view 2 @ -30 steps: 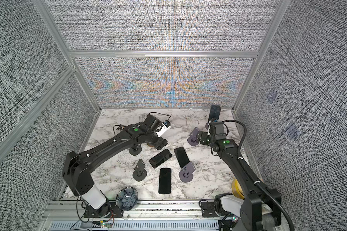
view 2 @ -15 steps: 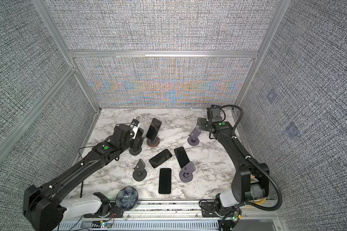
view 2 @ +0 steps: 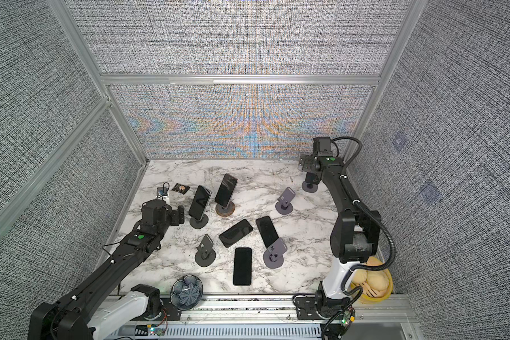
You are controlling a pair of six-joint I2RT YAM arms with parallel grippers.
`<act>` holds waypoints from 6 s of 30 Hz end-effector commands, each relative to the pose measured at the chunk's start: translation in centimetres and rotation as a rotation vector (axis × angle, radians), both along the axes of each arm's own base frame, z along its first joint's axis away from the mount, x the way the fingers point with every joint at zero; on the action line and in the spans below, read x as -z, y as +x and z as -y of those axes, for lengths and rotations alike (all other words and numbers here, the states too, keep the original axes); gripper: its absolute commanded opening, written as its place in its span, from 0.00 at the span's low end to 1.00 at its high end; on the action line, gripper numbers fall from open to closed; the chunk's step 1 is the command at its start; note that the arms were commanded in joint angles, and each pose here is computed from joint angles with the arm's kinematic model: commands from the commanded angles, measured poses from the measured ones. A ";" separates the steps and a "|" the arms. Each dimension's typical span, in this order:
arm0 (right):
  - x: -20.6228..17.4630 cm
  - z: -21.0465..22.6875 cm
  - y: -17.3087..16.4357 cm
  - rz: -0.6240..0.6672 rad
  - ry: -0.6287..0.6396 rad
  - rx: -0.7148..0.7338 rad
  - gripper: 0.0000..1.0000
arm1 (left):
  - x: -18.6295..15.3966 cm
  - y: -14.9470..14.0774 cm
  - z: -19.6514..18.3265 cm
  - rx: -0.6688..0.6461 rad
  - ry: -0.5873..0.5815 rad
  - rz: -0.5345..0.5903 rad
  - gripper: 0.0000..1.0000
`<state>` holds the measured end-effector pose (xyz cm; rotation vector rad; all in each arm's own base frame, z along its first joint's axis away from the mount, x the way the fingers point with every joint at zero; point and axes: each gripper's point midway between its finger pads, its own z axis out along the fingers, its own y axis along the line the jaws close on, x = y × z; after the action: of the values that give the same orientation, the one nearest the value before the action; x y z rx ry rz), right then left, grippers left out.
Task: Remove the phone from the phone stand
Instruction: Remove the phone from the phone stand, then place the phone to the middle-right of the table.
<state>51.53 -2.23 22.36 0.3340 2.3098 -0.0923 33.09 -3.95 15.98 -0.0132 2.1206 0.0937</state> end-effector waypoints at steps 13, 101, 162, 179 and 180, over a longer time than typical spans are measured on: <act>3.0 2.2 6.1 -0.047 -0.048 -0.049 0.99 | 1.0 2.0 -3.3 -0.088 -0.022 0.049 0.86; 12.2 -9.6 -20.4 -0.392 0.008 -0.252 0.64 | 1.0 2.6 -2.8 -0.045 -0.071 0.050 0.98; 20.3 -9.5 -25.7 -0.755 -0.010 -0.225 0.77 | 0.7 2.3 -1.7 0.035 -0.073 0.081 0.98; 18.2 -9.5 -25.3 -0.664 0.001 -0.232 0.82 | 1.0 2.4 -2.4 -0.014 -0.068 0.068 0.98; 17.7 -9.5 -25.2 -0.644 0.004 -0.231 0.83 | 1.1 2.4 -2.7 -0.030 -0.061 0.062 0.98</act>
<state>26.11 7.39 3.77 0.0207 3.0058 -0.0875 35.12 -2.00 14.30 -0.0365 2.0834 0.0137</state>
